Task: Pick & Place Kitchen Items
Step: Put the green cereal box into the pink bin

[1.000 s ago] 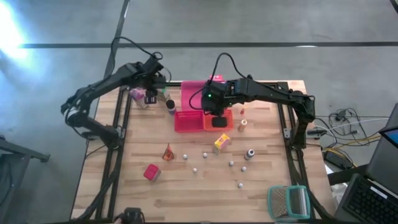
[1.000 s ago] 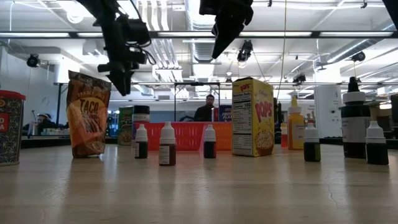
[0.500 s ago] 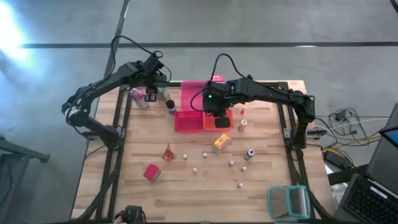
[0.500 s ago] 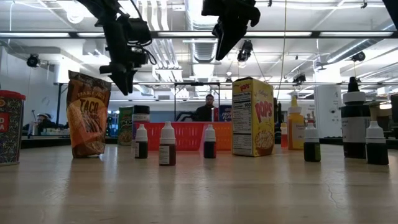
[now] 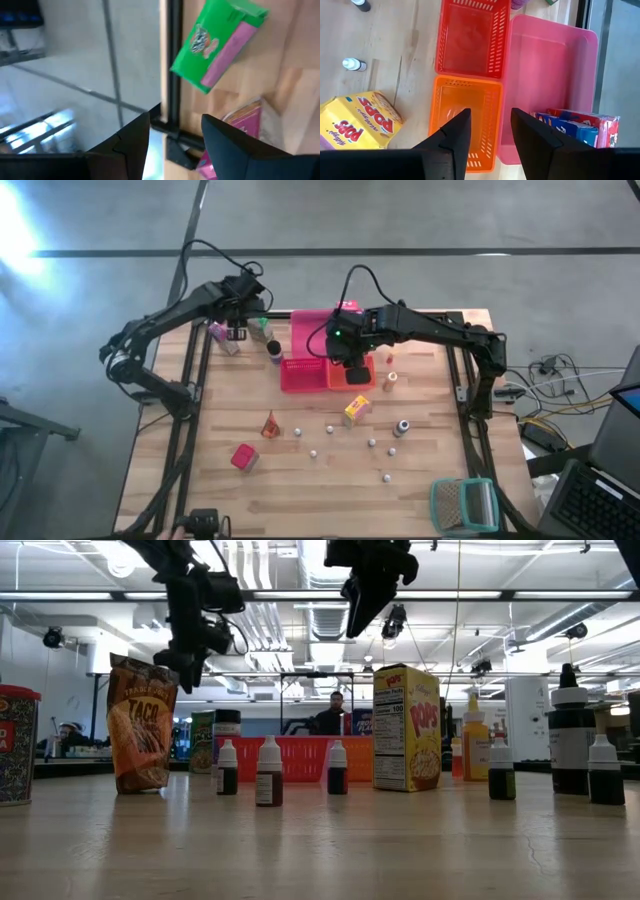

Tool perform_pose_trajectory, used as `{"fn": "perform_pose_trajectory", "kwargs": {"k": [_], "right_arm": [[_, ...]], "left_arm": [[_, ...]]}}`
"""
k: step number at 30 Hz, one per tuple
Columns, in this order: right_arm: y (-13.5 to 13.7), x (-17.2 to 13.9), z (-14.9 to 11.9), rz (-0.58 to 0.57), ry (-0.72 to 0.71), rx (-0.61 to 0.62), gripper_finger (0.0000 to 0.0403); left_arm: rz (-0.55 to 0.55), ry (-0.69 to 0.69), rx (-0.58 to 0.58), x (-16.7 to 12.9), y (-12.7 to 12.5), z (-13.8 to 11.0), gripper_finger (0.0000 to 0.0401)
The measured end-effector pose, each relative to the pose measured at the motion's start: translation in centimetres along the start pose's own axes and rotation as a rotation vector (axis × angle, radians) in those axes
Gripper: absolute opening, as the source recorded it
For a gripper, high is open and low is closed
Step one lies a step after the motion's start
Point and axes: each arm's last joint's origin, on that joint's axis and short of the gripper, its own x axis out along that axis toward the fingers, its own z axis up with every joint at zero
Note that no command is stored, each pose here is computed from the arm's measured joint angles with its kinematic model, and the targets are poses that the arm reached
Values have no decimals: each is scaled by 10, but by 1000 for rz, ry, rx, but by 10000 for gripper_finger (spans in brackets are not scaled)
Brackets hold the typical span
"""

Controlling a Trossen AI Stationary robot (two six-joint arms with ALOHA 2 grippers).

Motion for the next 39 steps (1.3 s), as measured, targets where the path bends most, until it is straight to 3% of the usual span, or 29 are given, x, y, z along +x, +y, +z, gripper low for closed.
{"fn": "perform_pose_trajectory", "kwargs": {"k": [6, 15, 18, 22, 26, 34, 39], "right_arm": [[-3, 0, -1, -4, -1, -12, 114], [-8, 1, -3, 52, -23, -1, 75], [-10, 1, -4, 52, -20, 3, 66], [-10, 1, -6, 59, -5, 9, 59], [-10, -1, -7, 62, -1, -5, 55], [-9, -1, -8, 71, 5, 19, 57], [-9, -1, -8, 71, 5, 21, 73]], "left_arm": [[46, -20, 60, -8, -7, 12, 188], [69, -124, -22, -17, -16, 31, 210], [91, -99, -86, -12, -12, 31, 233], [287, 21, -197, -11, -5, 30, 258], [311, 26, -306, -10, -5, 29, 265], [3, -231, -132, -10, -8, 34, 227], [-61, -308, -148, -9, 15, 21, 181]]}}
